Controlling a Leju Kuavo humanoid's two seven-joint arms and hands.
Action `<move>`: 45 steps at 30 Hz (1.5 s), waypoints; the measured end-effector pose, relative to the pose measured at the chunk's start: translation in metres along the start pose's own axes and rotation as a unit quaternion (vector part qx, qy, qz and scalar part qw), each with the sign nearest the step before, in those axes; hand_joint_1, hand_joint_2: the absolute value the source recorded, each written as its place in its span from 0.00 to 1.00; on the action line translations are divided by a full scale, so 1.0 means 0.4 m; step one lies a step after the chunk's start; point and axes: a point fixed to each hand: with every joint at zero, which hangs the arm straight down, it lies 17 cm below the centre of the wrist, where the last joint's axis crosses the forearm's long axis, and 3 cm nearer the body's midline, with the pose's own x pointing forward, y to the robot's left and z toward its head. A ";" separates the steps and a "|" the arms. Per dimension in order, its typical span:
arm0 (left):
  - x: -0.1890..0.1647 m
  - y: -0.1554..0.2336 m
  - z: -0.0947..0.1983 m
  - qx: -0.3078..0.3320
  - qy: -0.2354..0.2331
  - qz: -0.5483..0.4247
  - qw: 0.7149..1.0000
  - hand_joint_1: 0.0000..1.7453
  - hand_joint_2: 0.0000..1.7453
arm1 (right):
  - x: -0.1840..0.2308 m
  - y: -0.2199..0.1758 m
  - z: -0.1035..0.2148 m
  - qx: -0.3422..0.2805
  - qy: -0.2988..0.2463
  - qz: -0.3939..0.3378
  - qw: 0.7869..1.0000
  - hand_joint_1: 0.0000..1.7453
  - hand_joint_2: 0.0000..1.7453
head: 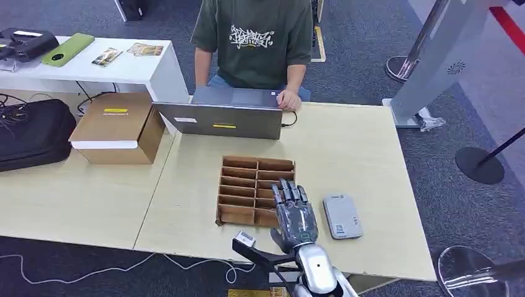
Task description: Pass the card to the sensor for recognition and then transmit it.
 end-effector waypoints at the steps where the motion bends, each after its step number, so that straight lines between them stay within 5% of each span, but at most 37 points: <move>1: 0.000 0.001 0.000 0.000 0.000 0.000 1.000 0.00 0.00 | -0.005 0.001 0.001 0.000 0.000 0.002 1.000 0.00 1.00; 26: 0.002 0.013 0.001 0.005 0.000 -0.006 1.000 0.00 0.00 | -0.027 0.014 0.009 0.003 -0.003 0.015 1.000 0.00 1.00; 27: 0.002 0.013 0.001 0.005 0.000 -0.006 1.000 0.00 0.00 | -0.027 0.014 0.009 0.003 -0.003 0.015 1.000 0.53 1.00; 28: 0.003 0.013 0.001 0.005 0.000 -0.006 1.000 0.00 0.00 | -0.027 0.015 0.010 0.003 -0.003 0.015 1.000 0.78 1.00; 30: 0.003 0.015 0.001 0.006 0.000 -0.007 1.000 0.00 0.00 | -0.026 0.016 0.011 0.004 -0.004 0.015 1.000 0.99 1.00; 45: 0.005 0.017 0.001 0.008 -0.001 -0.006 1.000 0.00 0.00 | -0.020 0.005 0.011 0.000 -0.009 0.013 1.000 1.00 1.00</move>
